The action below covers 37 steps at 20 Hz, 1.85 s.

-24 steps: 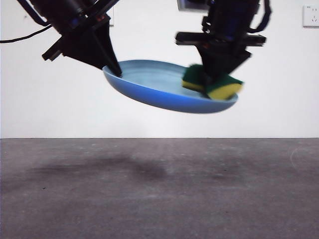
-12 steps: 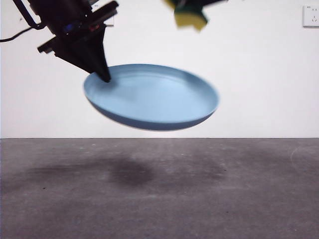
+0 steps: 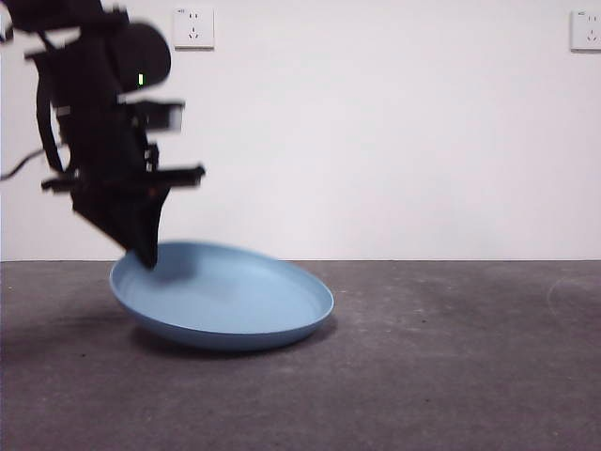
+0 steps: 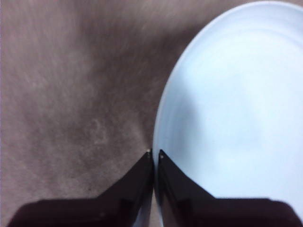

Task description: Pick up the plate,pick up the cloth,clean the plate with the cloth

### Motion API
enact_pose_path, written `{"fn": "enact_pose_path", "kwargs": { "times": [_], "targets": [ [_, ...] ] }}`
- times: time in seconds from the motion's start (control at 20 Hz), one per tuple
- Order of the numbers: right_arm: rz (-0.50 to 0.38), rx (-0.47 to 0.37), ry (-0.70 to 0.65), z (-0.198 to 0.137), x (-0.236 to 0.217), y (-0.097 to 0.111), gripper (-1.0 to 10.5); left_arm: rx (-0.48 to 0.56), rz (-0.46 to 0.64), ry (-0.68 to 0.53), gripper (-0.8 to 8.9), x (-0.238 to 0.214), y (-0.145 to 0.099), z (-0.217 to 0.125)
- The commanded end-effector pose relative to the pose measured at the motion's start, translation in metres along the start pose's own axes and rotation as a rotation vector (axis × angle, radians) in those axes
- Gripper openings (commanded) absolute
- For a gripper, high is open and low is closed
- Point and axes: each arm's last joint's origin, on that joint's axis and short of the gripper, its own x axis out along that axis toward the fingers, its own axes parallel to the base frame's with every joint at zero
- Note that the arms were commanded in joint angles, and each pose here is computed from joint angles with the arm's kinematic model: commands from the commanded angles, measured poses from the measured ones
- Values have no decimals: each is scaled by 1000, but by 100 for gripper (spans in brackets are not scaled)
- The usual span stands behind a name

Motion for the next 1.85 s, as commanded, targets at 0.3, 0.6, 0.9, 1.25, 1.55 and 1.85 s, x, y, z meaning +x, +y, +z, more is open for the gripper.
{"fn": "enact_pose_path", "kwargs": {
  "times": [0.3,0.6,0.9,1.25,1.55,1.85],
  "targets": [
    [-92,21,230,-23,5,-4,-17,-25,12,140,32,38,14,-13],
    [-199,37,345,-34,29,-15,-17,-83,-14,175,534,37,12,-16],
    [-258,83,557,-64,97,-43,-17,-69,-82,-28,534,-38,-2,-3],
    [-182,202,794,-132,184,-81,-17,-44,-121,-450,534,-180,-7,-21],
    [-167,238,889,-170,215,-92,296,-41,-126,-566,534,-229,-4,-48],
    [-174,234,882,-168,214,-92,474,-39,-123,-527,533,-227,-4,-52]
  ]
}}
